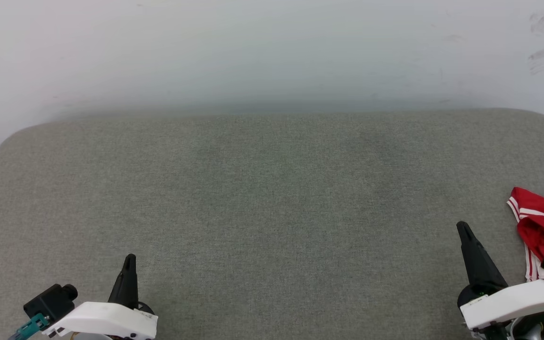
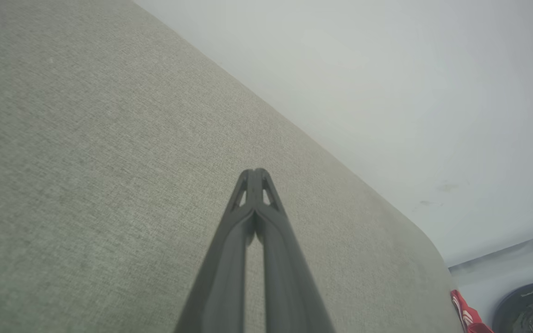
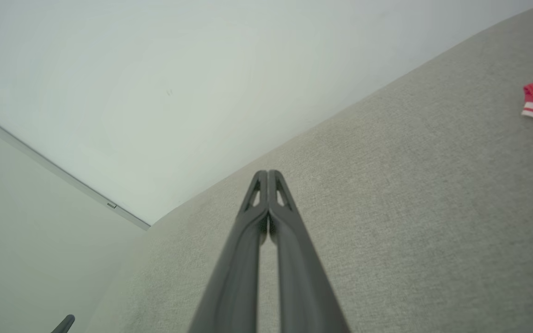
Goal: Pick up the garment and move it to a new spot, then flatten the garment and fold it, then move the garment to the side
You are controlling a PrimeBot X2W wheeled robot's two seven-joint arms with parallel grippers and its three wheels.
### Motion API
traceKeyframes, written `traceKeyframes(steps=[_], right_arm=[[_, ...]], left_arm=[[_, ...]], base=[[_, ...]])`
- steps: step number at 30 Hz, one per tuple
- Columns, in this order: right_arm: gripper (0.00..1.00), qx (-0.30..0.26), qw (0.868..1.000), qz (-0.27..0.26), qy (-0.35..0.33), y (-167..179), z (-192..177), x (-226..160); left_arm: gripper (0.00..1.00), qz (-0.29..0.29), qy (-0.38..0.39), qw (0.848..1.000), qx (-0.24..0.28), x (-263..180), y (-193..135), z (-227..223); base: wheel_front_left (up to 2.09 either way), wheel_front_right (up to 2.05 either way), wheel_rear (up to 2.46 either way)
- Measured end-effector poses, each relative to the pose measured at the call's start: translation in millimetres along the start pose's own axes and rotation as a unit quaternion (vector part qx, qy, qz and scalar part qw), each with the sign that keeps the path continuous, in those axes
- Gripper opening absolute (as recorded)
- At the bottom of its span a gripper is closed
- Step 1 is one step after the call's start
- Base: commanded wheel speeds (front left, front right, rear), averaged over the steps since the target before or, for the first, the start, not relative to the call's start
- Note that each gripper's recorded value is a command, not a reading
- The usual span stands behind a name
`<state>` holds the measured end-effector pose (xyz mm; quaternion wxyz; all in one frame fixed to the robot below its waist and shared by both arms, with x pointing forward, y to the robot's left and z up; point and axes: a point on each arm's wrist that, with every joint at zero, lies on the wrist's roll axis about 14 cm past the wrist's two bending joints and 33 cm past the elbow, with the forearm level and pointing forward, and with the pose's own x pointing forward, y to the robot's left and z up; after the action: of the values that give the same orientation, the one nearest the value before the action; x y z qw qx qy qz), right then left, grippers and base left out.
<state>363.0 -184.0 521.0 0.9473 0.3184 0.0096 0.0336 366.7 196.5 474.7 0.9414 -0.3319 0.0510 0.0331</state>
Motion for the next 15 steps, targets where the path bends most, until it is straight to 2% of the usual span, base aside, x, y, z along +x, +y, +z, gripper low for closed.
traceKeyframes(steps=[15], right_arm=[[0.0,0.104,0.995,-0.006,-0.002,-5.9,-2.2,4.2]], left_arm=[[0.0,-0.001,0.004,0.995,-0.102,5.2,-2.3,2.9]], base=[[0.0,0.0,0.0]])
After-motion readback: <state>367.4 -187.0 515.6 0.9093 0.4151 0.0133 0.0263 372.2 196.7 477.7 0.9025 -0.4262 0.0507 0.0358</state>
